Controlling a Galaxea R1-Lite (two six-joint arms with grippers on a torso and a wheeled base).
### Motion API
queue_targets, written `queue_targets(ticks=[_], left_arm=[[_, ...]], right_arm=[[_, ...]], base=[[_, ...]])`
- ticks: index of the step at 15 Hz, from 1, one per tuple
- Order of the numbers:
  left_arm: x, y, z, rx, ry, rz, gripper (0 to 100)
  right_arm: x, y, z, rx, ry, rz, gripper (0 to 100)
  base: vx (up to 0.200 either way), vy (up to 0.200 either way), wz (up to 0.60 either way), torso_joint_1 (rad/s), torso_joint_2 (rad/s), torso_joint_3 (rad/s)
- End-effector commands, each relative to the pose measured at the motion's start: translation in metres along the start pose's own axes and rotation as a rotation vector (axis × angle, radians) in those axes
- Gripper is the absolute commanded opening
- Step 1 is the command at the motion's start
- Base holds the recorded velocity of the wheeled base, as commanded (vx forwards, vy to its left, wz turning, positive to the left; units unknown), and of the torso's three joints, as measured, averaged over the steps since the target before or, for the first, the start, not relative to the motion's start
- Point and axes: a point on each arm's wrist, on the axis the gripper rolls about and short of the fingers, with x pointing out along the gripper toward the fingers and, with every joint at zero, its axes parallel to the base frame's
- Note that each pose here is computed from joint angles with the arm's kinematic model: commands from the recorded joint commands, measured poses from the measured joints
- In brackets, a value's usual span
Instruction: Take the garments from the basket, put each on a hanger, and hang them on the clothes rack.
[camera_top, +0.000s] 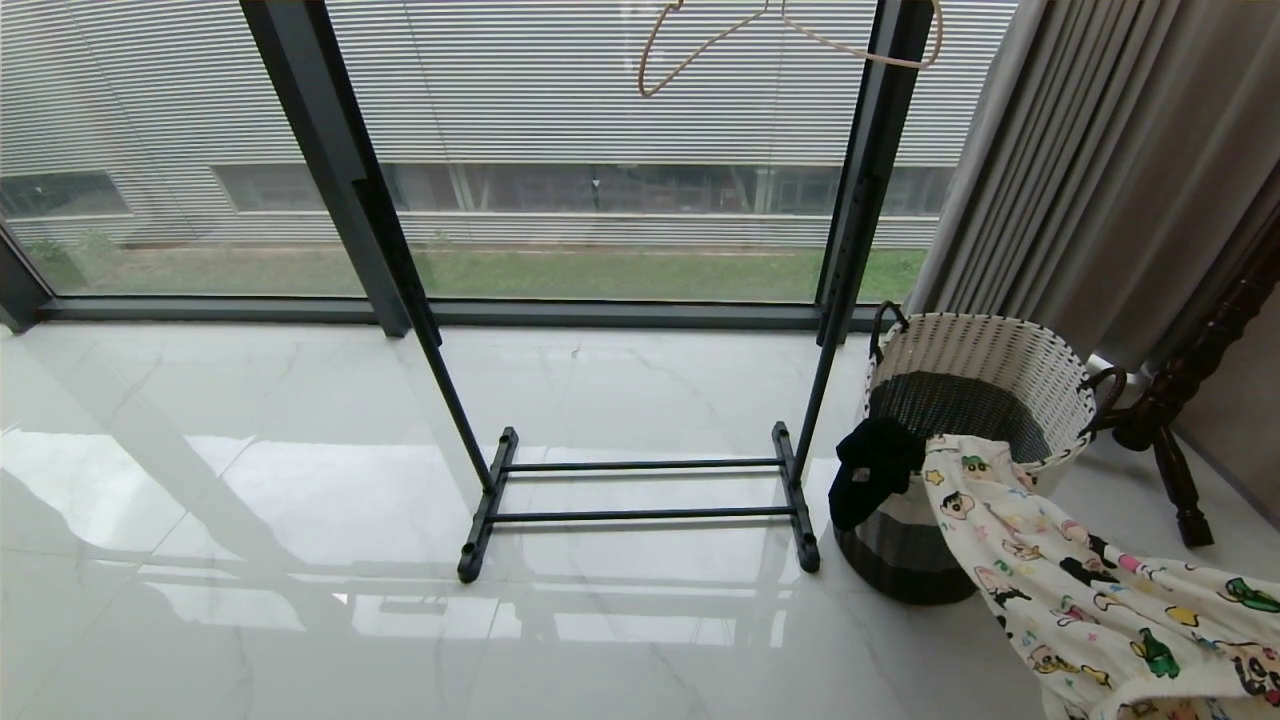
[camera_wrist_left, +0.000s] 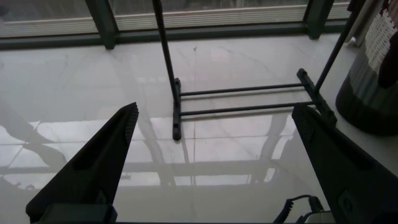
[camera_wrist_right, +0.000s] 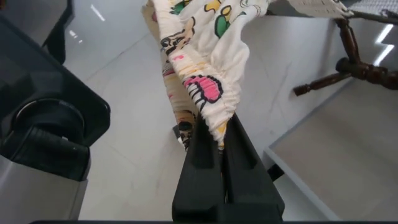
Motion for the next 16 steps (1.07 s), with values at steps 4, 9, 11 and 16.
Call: queue_targets(ticks=[4,9,11,16], left_arm=[[0.001,0.0,0.0,-0.006,0.015,-0.006,100],[0.003,0.006,0.069,-0.106,-0.046,-0.116,100],[0.042,0.017,0.162,-0.257,-0.046,-0.118,100],[0.152,0.007,0.203,-0.265,0.156,-0.26,100]], right_arm=[[0.018,-0.002,0.022,-0.113,0.044,0.173,0],[0.059,-0.001,0.038,-0.075,-0.08,0.276,0],[0.079,0.0,0.046,-0.047,-0.18,0.239,0],[0.088,0.003,0.09,0.149,-0.377,0.185,0]], base=[[0.0,0.0,0.0,0.0,0.0,0.0],[0.0,0.0,0.0,0.0,0.0,0.0],[0.0,0.0,0.0,0.0,0.0,0.0],[0.0,0.0,0.0,0.0,0.0,0.0]])
